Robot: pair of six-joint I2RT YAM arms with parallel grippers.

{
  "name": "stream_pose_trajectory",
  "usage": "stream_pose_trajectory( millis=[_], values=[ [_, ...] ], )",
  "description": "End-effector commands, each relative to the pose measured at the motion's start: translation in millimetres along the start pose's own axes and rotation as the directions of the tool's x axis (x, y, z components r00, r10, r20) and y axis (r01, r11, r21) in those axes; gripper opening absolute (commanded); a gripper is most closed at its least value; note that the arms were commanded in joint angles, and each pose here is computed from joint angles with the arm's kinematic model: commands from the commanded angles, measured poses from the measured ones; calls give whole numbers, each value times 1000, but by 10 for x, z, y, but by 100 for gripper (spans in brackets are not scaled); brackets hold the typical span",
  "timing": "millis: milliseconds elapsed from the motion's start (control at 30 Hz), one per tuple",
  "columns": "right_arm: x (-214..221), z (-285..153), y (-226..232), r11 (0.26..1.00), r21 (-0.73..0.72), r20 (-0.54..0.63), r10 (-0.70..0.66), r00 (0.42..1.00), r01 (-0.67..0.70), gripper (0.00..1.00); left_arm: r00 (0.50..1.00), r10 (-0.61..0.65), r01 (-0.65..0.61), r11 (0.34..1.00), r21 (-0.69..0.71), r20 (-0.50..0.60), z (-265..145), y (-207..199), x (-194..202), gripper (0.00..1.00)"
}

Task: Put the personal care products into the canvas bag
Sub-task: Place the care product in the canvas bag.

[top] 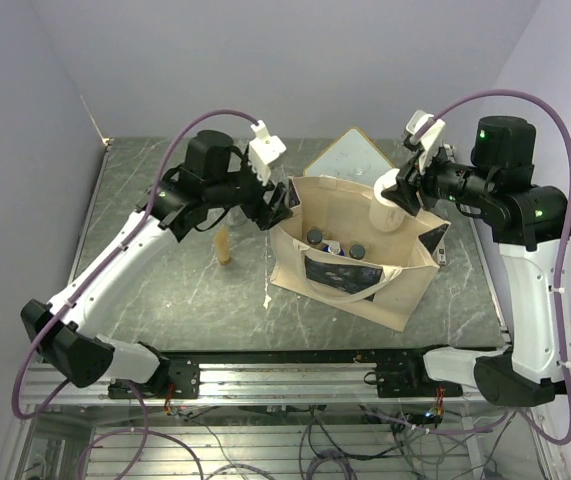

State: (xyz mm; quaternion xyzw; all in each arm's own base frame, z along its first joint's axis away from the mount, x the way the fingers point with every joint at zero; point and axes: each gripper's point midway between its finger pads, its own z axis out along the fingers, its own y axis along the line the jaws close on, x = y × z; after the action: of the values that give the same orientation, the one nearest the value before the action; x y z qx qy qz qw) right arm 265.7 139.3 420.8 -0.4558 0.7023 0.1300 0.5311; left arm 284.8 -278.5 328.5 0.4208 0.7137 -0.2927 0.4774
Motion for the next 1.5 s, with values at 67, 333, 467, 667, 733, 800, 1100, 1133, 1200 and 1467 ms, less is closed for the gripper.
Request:
stream_pose_trajectory(
  millis=[67, 333, 467, 667, 733, 800, 1100, 1133, 1200, 1467],
  values=[
    [-133, -200, 32, 999, -14, 128, -31, 991, 33, 0, 1000, -18, 18, 997, -73, -3, 280, 19, -86, 84],
    [178, -107, 121, 996, -84, 15, 36, 999, -35, 0, 1000, -9, 8, 998, -67, -14, 416, -123, 33, 73],
    [263, -95, 183, 994, -100, 2, 47, 999, -46, 0, 1000, -2, 0, 997, -76, -23, 413, -114, 64, 66],
    [434, -56, 235, 990, -116, -52, 69, 996, -75, 0, 999, 16, -18, 998, -62, -29, 424, -131, 86, 48],
    [516, -32, 283, 985, -145, -84, 83, 993, -94, 0, 999, 23, -24, 998, -55, -29, 432, -141, 94, 41],
    [591, -17, 319, 981, -163, -112, 92, 989, -110, 0, 999, 27, -29, 999, -46, -30, 441, -154, 101, 33],
    [833, 63, 379, 968, -208, -196, 97, 976, -139, 0, 999, 30, -31, 999, -24, -38, 482, -180, 97, 7],
    [857, 77, 387, 967, -213, -202, 99, 974, -142, 0, 999, 30, -31, 999, -24, -39, 486, -178, 102, 7],
    [921, 105, 407, 963, -220, -217, 108, 970, -156, 0, 999, 31, -32, 999, -26, -38, 480, -176, 104, 7],
    [1164, 255, 481, 951, -240, -271, 125, 954, -193, 0, 999, 33, -34, 999, -23, -32, 462, -190, 107, 7]
  ],
)
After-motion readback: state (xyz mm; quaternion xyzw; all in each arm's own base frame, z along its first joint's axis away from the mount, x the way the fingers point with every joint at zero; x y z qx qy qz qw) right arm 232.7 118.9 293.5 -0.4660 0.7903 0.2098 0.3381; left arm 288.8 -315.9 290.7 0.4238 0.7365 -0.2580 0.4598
